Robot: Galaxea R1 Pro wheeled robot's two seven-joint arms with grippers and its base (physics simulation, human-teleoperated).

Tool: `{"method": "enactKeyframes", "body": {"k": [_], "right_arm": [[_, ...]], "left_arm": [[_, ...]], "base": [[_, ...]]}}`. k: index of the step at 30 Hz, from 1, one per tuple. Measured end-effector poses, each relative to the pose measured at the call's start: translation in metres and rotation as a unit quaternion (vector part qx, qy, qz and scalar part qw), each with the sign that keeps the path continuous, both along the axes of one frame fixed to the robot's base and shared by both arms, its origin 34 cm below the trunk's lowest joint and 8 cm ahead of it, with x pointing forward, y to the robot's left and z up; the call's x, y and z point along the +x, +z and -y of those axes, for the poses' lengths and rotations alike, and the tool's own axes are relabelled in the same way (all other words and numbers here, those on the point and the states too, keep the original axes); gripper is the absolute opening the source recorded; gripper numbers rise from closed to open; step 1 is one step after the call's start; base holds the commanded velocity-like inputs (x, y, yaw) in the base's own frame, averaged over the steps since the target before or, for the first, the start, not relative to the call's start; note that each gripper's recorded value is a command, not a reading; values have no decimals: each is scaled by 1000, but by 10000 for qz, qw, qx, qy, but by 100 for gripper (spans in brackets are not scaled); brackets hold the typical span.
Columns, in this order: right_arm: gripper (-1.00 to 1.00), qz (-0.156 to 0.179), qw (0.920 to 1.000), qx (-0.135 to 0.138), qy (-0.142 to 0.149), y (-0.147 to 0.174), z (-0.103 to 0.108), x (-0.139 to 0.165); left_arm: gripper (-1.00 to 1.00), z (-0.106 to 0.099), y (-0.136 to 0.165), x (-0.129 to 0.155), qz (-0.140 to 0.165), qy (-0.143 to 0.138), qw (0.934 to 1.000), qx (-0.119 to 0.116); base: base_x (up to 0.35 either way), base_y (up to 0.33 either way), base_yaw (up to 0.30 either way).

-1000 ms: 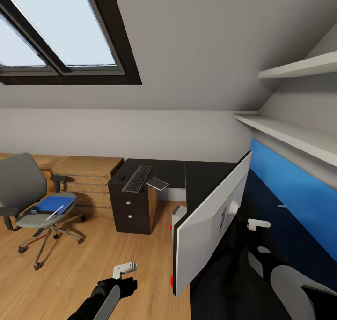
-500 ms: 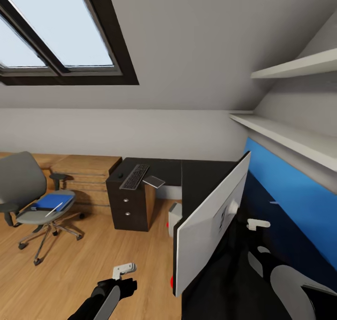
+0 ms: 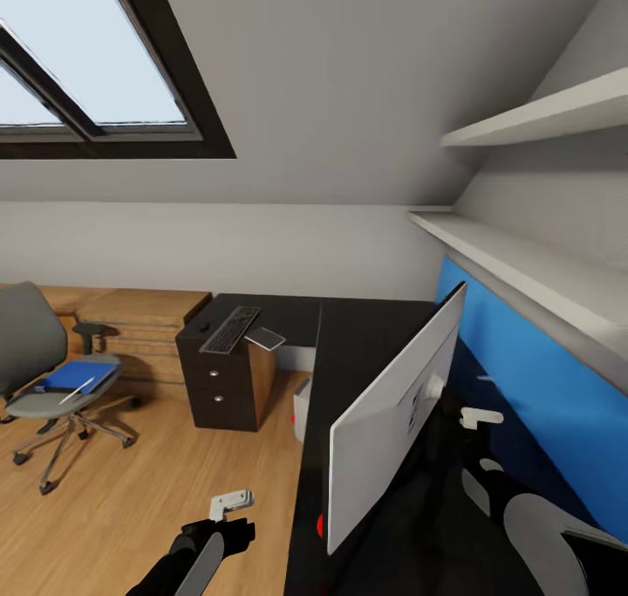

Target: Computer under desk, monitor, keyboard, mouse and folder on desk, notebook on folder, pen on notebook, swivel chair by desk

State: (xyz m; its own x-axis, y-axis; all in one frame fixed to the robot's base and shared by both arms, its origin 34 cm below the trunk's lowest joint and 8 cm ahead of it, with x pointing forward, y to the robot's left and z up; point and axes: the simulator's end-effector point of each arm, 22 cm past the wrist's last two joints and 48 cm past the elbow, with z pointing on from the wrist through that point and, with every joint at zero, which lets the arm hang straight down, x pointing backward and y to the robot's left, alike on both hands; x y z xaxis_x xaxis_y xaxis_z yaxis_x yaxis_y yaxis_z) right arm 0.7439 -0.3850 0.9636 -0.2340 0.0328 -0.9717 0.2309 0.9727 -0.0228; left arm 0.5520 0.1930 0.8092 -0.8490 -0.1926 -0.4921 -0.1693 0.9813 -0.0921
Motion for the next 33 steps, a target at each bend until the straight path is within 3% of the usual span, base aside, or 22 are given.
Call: {"method": "enactKeyframes", "body": {"k": [7,33], "right_arm": [[-100,-1,10000,1,1,0,0,0],[-100,3,10000,30,4,-1,-2,0]], "left_arm": [[100,0,-1,0,-9,1,10000,0],[100,-1,0,0,-2,-4,10000,18]], "base": [[83,-175,0],[2,-11,0]]}}
